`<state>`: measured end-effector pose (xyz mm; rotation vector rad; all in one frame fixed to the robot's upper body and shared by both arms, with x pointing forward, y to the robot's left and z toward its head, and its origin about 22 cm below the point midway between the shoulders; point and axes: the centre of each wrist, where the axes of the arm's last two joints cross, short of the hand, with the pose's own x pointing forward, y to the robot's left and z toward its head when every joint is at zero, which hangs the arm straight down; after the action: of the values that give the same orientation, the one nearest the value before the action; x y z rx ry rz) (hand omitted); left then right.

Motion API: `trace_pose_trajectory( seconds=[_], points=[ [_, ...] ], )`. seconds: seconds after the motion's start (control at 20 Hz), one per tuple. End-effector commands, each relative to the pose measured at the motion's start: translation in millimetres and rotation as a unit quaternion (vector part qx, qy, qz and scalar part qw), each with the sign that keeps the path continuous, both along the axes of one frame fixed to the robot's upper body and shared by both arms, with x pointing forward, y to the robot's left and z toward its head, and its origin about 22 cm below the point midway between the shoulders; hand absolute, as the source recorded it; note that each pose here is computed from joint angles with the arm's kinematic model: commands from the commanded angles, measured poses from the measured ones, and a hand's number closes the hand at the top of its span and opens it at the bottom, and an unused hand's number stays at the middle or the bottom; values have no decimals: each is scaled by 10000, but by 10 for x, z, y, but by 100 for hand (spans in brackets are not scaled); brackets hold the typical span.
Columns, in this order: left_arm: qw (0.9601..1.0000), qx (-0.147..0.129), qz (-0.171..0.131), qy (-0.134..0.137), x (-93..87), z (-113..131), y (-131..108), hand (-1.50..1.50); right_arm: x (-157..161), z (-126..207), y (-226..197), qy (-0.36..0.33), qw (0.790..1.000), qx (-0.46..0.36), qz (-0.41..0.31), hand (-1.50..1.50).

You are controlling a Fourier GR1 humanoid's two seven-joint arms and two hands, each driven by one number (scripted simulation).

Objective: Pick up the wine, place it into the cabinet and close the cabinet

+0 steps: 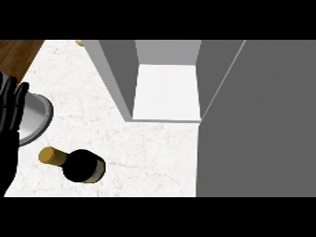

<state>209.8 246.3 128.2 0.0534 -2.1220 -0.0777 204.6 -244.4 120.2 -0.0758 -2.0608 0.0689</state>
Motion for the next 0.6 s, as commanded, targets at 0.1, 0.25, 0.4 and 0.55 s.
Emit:
trace_pose_trajectory(
  seconds=[0.1, 0.25, 0.4, 0.55],
  points=[
    [9983, 200, -495, -217, -229, 7, -122, -150, -193, 151, 83, -61, 9998, -142, 99, -150],
    [9918, 476, -1130, -370, -448, 113, -174, -150, -474, 184, 214, -28, 9999, -119, 61, -150],
    [9765, -953, -1815, 666, -452, -117, -448, -150, -419, 147, 257, 398, 9895, 121, 1386, -150],
    [9751, -989, -1847, 730, -723, -52, -496, -150, -661, 351, 242, 434, 9877, 125, 1497, -150]
  ],
)
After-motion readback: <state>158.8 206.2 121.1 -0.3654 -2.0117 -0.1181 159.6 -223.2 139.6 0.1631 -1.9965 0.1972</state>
